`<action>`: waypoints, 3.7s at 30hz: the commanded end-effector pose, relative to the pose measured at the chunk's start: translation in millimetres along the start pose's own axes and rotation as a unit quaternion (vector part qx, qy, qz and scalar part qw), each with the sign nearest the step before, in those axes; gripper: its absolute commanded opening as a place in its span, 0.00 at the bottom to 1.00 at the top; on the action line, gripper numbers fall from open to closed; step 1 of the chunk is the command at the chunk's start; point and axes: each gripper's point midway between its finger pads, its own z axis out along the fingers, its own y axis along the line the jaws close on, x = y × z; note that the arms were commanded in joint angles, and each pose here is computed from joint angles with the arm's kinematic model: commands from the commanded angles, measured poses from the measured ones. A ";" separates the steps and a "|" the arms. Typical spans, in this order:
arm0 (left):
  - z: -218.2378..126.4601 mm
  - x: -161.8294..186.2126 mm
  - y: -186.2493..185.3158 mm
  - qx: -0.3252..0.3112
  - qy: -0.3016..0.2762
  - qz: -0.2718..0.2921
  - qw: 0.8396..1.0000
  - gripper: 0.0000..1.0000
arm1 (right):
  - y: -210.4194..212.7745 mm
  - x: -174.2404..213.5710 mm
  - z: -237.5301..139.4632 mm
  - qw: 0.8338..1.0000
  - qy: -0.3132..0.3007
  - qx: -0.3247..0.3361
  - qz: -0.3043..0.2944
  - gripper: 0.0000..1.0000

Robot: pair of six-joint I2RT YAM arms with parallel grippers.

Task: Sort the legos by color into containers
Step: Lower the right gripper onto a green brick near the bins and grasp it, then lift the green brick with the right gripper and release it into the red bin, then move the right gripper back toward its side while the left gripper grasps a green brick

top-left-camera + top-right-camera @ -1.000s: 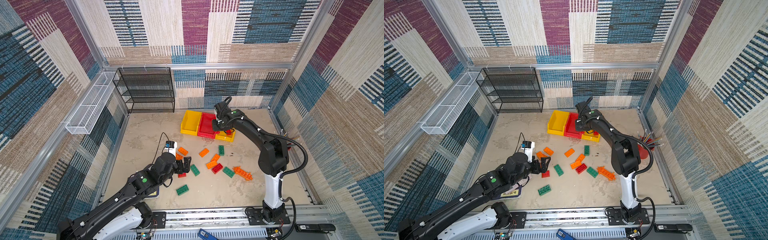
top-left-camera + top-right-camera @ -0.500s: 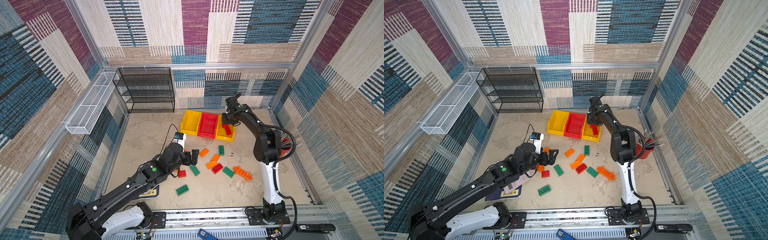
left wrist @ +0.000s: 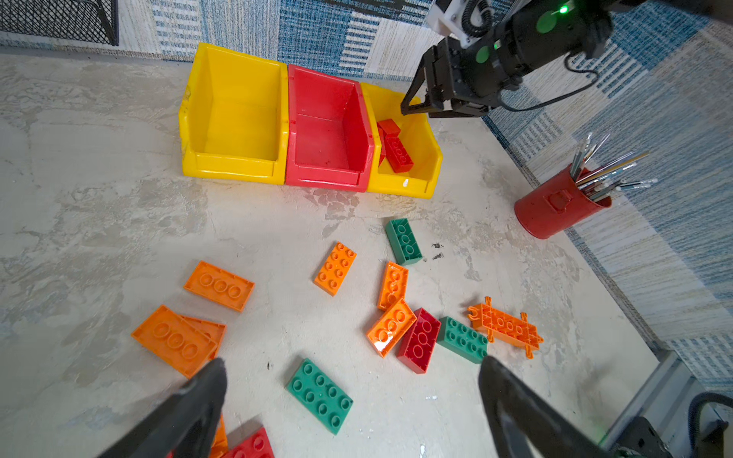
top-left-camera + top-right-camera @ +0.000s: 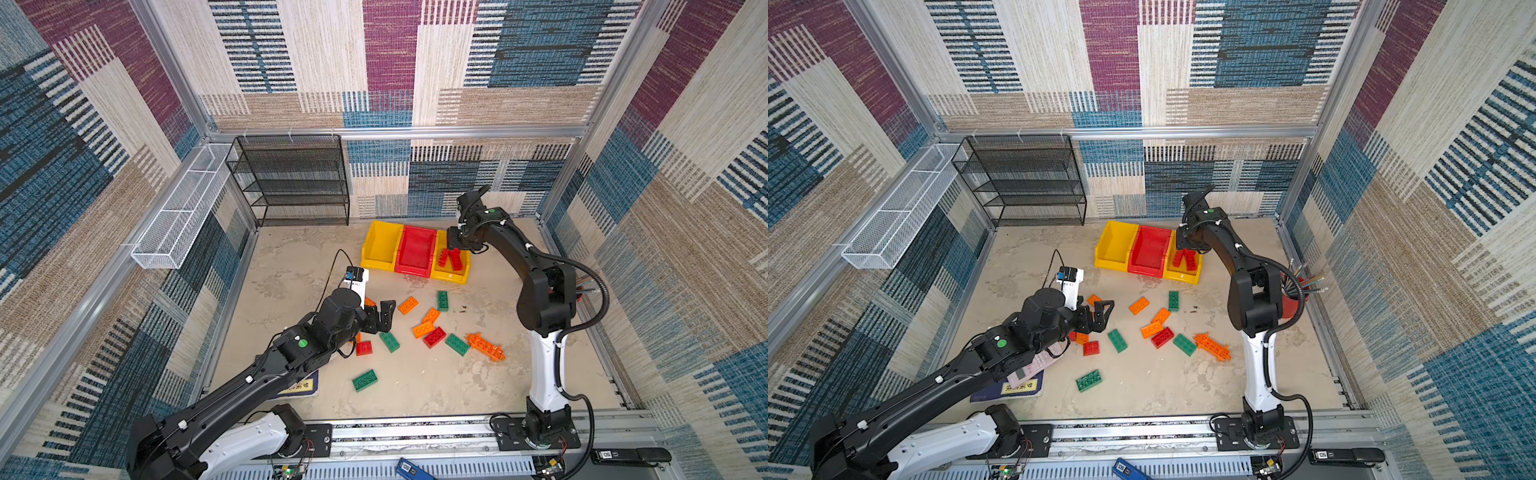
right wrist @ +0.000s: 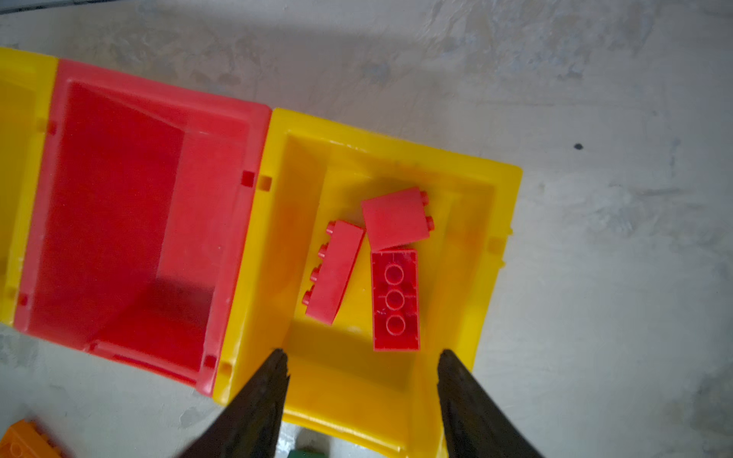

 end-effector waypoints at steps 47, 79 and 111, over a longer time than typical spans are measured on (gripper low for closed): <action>-53.3 31.3 31.3 -0.004 -0.011 0.002 1.000 0.99 | 34.8 162.6 48.7 0.994 0.107 0.028 0.007 0.35; 14.8 4.0 57.6 -0.042 0.043 -0.032 0.998 0.99 | 113.2 -33.1 46.2 0.996 -0.004 -0.081 -0.030 0.32; 11.5 64.7 33.3 -0.063 0.126 -0.126 0.982 0.92 | 84.1 20.5 -87.6 0.990 -0.055 -0.115 -0.059 1.00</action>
